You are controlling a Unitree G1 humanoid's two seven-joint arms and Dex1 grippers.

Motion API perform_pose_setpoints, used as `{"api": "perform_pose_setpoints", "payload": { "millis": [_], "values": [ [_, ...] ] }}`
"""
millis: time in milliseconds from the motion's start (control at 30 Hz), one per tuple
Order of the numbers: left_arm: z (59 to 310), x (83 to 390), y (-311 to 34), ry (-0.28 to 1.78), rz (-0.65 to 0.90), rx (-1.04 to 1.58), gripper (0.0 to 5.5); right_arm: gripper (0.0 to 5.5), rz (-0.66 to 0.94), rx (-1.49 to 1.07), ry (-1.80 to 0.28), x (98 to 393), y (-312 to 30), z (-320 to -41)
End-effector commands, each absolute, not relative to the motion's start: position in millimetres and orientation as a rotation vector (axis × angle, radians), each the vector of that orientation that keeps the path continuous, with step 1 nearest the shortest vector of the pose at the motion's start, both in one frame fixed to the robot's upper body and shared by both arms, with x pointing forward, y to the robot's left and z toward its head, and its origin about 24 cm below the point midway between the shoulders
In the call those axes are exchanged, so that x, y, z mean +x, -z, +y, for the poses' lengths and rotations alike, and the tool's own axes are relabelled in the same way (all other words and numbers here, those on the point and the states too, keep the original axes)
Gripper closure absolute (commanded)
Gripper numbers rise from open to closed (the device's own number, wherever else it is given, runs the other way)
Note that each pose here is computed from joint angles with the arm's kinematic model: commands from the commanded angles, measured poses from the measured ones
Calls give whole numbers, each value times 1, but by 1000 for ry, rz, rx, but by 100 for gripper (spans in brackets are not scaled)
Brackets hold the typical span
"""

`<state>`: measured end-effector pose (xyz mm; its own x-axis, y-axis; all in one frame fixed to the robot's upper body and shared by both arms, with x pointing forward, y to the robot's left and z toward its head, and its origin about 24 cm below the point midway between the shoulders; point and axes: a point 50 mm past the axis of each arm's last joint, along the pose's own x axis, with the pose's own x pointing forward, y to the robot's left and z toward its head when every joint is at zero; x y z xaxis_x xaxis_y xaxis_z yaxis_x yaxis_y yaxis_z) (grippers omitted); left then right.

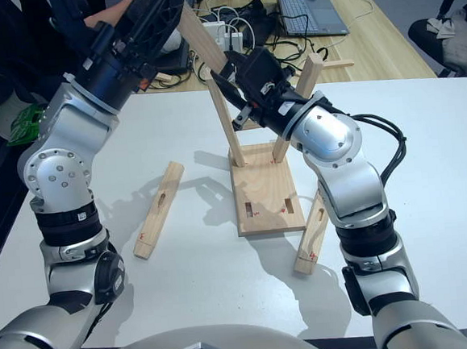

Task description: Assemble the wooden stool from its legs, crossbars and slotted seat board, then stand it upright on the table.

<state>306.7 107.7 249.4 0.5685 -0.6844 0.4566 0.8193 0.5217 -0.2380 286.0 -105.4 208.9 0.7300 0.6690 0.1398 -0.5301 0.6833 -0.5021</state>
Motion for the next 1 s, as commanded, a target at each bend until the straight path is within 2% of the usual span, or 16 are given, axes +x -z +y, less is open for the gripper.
{"api": "perform_pose_setpoints", "payload": {
  "millis": [33, 233, 300, 433, 467, 567, 667, 800, 900, 1000],
  "values": [
    [108, 308, -253, 919, -325, -462, 343, 421, -328, -451, -690, 285, -211, -104],
    [107, 307, -254, 927, -328, -460, 453, 421, -332, -450, -686, 285, -211, -104],
    [107, 307, -254, 926, -329, -463, 508, 421, -333, -450, -686, 285, -211, -104],
    [108, 309, -253, 906, -325, -463, 508, 421, -340, -488, -691, 284, -210, -103],
    [109, 309, -253, 901, -323, -462, 508, 382, -339, -495, -691, 284, -209, -103],
    [111, 312, -253, 863, -324, -454, 509, 334, -274, -520, -686, 287, -202, -108],
    [119, 320, -252, 771, -325, -439, 509, 280, -70, -604, -710, 287, -174, -124],
    [136, 329, -244, 602, -303, -409, 509, 210, 235, -704, -816, 264, -131, -156],
    [159, 319, -232, 455, -286, -349, 509, 159, 306, -687, -774, 254, -121, -176],
    [171, 295, -199, 340, -228, -245, 509, 101, 317, -653, -686, 250, -116, -192]
  ]
}}
